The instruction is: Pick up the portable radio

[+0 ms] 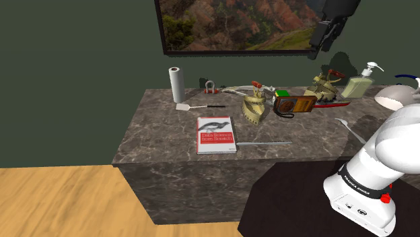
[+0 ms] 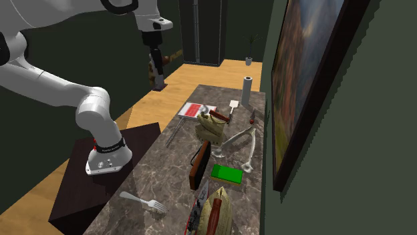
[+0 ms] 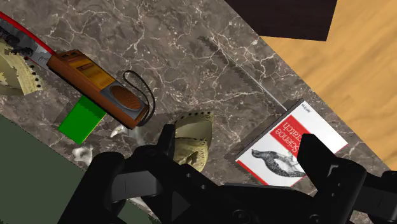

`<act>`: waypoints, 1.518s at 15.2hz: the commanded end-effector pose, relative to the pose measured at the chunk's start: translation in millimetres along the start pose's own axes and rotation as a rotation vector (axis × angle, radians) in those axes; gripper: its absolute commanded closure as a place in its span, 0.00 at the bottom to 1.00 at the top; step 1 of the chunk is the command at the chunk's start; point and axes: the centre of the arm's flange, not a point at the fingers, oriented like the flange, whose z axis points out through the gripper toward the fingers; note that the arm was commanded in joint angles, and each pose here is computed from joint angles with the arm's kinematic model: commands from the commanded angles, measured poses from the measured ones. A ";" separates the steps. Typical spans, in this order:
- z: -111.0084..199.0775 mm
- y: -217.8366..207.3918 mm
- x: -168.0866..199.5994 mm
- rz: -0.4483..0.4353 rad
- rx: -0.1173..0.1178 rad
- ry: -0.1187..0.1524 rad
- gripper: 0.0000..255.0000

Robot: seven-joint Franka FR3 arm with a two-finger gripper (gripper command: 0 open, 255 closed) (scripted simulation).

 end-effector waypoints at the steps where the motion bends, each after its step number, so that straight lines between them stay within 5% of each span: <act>1: 0.0 0.0 0.0 0.000 0.000 0.000 0.00; 23: 223.4 184.2 42.8 -0.564 0.039 -0.013 0.00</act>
